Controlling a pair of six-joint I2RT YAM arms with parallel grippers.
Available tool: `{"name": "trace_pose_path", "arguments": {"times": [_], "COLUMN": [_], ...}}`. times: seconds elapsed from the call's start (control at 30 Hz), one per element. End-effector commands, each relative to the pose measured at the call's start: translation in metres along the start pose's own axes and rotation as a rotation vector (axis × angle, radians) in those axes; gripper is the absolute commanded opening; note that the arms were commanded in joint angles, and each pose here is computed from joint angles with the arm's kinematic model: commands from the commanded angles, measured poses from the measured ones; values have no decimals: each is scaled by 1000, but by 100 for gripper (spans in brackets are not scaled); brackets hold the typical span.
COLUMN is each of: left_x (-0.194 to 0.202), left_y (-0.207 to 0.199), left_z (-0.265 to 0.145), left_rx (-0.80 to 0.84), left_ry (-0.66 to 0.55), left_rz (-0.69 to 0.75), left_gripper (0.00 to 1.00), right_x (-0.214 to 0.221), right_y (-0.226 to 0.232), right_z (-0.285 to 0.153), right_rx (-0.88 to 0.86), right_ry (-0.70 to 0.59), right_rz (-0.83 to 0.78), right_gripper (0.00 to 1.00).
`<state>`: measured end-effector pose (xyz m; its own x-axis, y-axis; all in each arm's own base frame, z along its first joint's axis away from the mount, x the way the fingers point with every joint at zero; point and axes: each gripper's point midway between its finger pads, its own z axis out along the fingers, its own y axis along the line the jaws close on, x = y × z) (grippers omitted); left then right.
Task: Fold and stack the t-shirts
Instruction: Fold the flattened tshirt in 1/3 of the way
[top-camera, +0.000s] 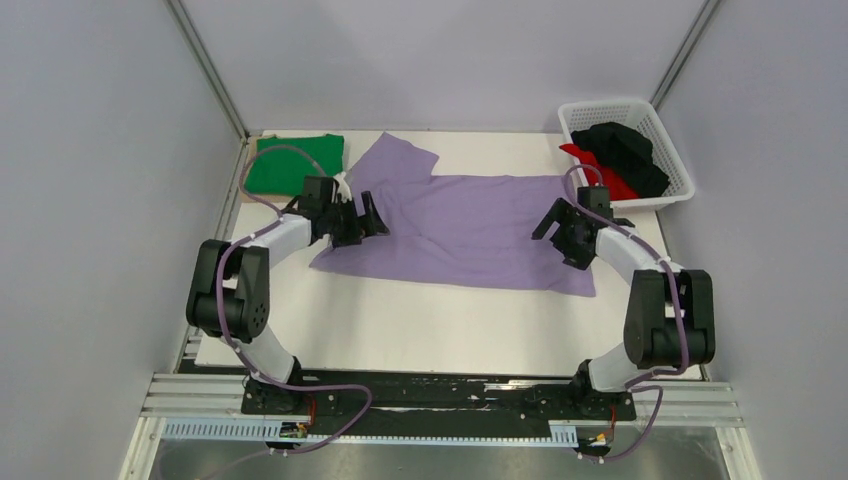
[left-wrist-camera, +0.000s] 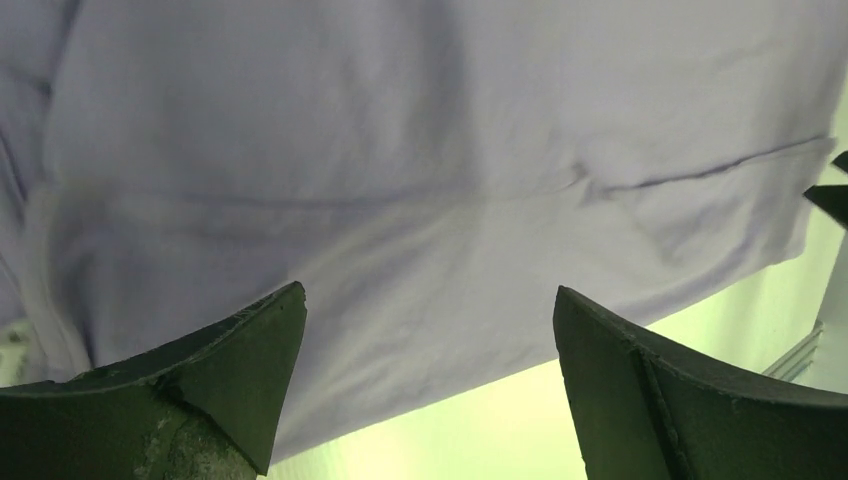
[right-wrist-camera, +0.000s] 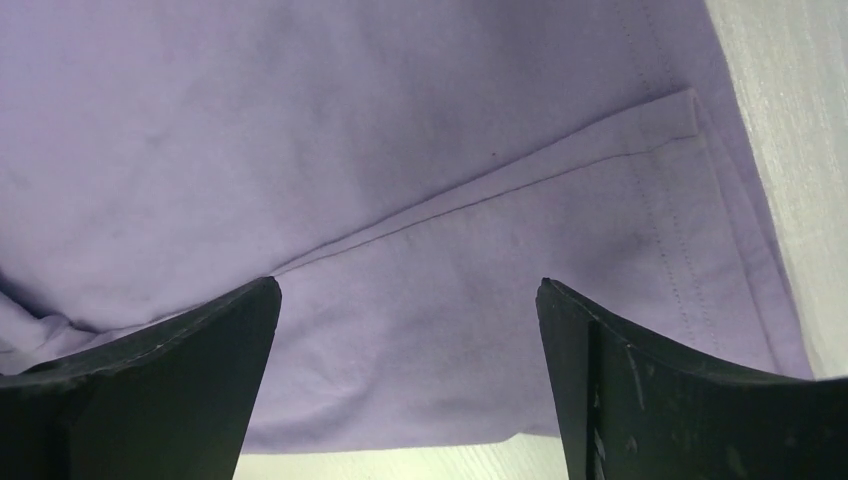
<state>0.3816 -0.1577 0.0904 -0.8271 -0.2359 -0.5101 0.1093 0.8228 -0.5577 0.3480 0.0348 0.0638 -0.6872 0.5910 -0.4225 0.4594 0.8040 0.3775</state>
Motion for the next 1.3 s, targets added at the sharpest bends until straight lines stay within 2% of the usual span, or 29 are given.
{"name": "trace_pose_path", "arguments": {"times": [0.0,0.27,0.4,0.53,0.7,0.9,1.03,1.17,1.27], "left_x": [25,74,97,126,147,185,203,213,206], "left_y": [20,68,68,70,48,42,43,38,31], "left_z": [12,-1,-23,-55,-77,-98,-110,-121,-129], "left_rx": [-43,-223,-248,-298,-235,-265,-275,-280,-274], "left_ry": [32,148,183,198,189,211,215,215,174], "left_rz": [-75,-123,-145,-176,-221,-281,-325,-351,-345], "left_gripper": [100,100,100,100,100,100,100,100,100], "right_x": [-6,41,75,111,136,145,135,129,122], "right_y": [0,-47,-57,-77,-84,-84,-84,-83,-80], "right_z": [17,28,14,-10,-41,-58,-62,-69,-73], "right_rx": [16,129,122,187,220,221,225,208,193], "right_ry": [-5,143,228,297,327,320,258,204,163], "right_rz": [8,144,146,187,226,254,257,277,284], "right_gripper": [100,100,100,100,100,100,100,100,100]}}
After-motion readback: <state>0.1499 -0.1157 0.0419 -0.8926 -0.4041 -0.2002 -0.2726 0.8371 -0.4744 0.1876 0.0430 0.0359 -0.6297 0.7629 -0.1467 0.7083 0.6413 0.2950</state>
